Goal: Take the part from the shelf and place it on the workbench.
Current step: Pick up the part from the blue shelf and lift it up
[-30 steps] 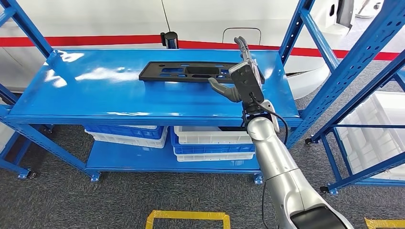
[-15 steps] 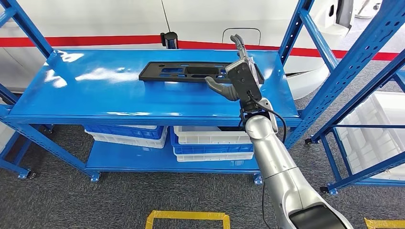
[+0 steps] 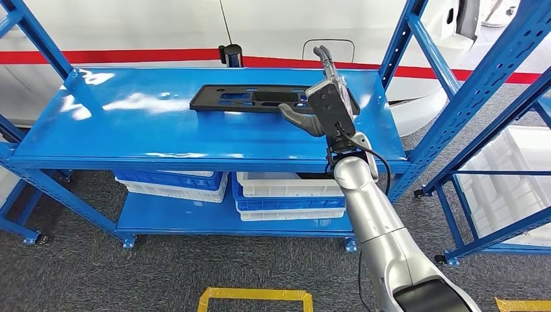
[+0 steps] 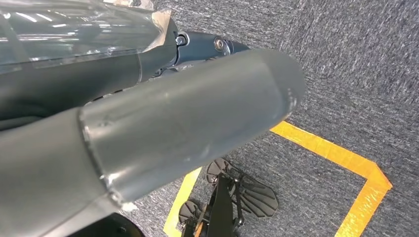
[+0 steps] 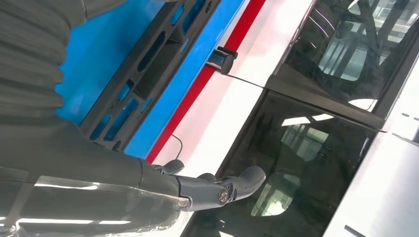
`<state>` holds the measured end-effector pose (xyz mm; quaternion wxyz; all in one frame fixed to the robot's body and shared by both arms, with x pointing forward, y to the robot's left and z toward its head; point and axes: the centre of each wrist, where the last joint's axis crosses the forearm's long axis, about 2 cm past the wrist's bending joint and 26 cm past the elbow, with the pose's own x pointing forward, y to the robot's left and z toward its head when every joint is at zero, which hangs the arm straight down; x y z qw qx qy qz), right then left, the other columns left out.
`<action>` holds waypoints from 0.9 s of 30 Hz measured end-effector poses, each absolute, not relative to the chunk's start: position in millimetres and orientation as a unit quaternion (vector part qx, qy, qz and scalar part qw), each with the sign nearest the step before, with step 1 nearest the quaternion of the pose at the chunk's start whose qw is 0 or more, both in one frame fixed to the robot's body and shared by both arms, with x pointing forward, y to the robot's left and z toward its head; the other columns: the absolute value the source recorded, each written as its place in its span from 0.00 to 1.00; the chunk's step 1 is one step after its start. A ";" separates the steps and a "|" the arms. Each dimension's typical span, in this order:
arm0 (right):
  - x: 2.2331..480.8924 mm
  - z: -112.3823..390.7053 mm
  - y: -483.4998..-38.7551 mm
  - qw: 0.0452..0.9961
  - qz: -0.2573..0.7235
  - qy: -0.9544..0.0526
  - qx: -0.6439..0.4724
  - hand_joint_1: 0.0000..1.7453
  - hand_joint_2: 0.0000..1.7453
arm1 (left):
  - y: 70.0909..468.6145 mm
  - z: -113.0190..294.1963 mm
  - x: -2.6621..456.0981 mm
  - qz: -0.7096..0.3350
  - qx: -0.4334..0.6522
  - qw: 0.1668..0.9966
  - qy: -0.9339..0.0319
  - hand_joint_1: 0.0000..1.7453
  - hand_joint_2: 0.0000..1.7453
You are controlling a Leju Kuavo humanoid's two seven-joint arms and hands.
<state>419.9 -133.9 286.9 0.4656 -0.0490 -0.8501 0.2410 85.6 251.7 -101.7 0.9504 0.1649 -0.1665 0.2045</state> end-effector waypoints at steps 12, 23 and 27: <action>416.5 283.8 -133.8 0.471 0.246 -0.845 -0.054 0.00 1.00 | 247.0 -102.2 81.6 0.206 0.158 0.952 -0.165 0.00 0.00; 416.2 286.6 -132.8 0.468 0.247 -0.847 -0.052 0.00 1.00 | 246.4 -102.2 81.3 0.205 0.156 0.952 -0.167 0.00 0.00; 415.0 289.7 -130.1 0.464 0.247 -0.849 -0.048 0.00 1.00 | 245.9 -102.5 79.7 0.205 0.155 0.952 -0.166 0.00 0.00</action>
